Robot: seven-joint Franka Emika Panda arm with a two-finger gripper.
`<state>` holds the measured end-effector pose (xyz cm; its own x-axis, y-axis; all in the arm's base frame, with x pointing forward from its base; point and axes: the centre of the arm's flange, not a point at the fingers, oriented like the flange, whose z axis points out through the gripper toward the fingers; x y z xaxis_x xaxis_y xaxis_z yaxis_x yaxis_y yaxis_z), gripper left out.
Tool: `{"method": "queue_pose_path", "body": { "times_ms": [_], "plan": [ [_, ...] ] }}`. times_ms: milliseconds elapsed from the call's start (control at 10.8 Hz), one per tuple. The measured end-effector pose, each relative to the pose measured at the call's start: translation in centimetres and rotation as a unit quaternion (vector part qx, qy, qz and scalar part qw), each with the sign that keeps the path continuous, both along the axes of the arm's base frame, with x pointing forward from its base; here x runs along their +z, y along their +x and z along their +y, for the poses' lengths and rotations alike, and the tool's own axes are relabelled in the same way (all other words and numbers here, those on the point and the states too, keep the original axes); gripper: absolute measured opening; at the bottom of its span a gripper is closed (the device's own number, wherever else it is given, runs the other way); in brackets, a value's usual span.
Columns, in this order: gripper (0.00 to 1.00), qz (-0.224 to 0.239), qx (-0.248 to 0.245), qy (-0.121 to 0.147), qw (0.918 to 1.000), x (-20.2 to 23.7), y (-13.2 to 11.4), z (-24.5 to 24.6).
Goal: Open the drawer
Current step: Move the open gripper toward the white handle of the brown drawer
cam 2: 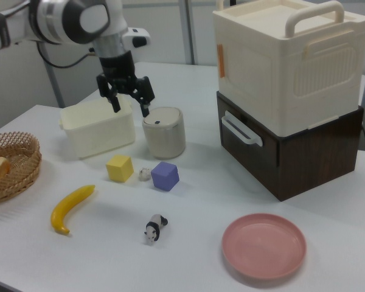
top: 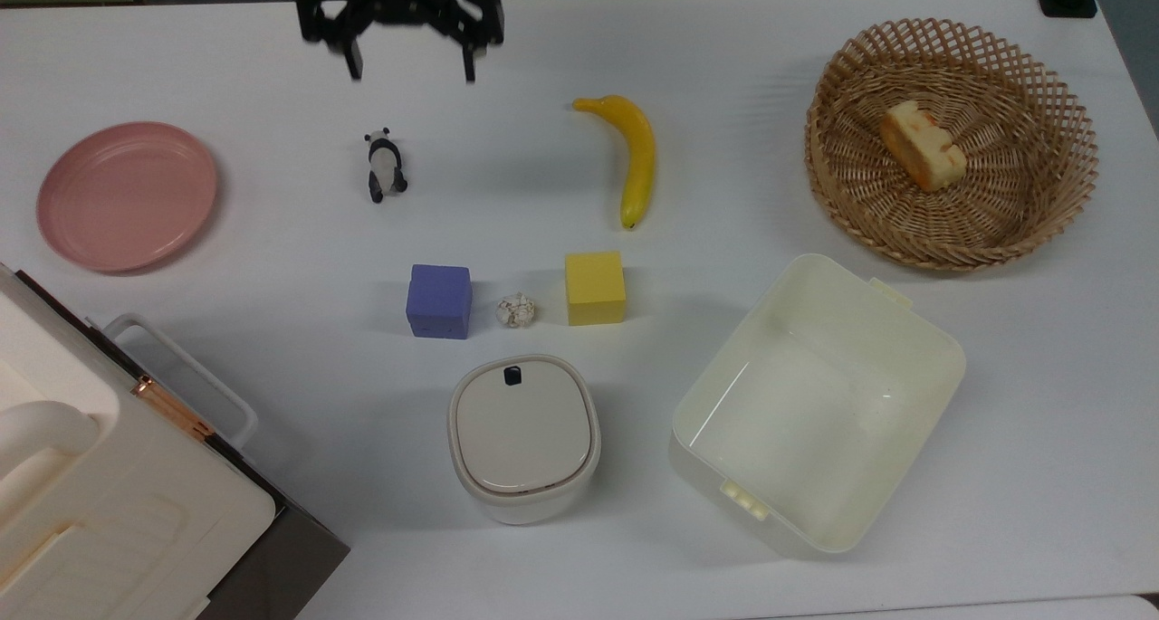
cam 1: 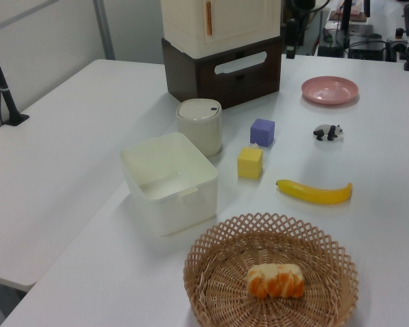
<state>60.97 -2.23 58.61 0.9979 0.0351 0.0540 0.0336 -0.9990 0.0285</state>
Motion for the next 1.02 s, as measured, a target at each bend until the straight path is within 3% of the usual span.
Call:
{"method": "queue_pose_path", "body": {
  "times_ms": [372,650,836,1022],
  "plan": [
    [1.0,-0.033,0.005,-0.002,0.9994,-2.0,2.5,-0.1],
    [1.0,-0.046,0.095,-0.023,0.9942,-3.6,3.9,-0.6],
    [1.0,-0.039,0.181,-0.058,0.9809,-5.4,5.0,-2.3],
    [1.0,-0.039,0.272,-0.1,0.9564,-6.5,5.9,-4.1]
  ]
}}
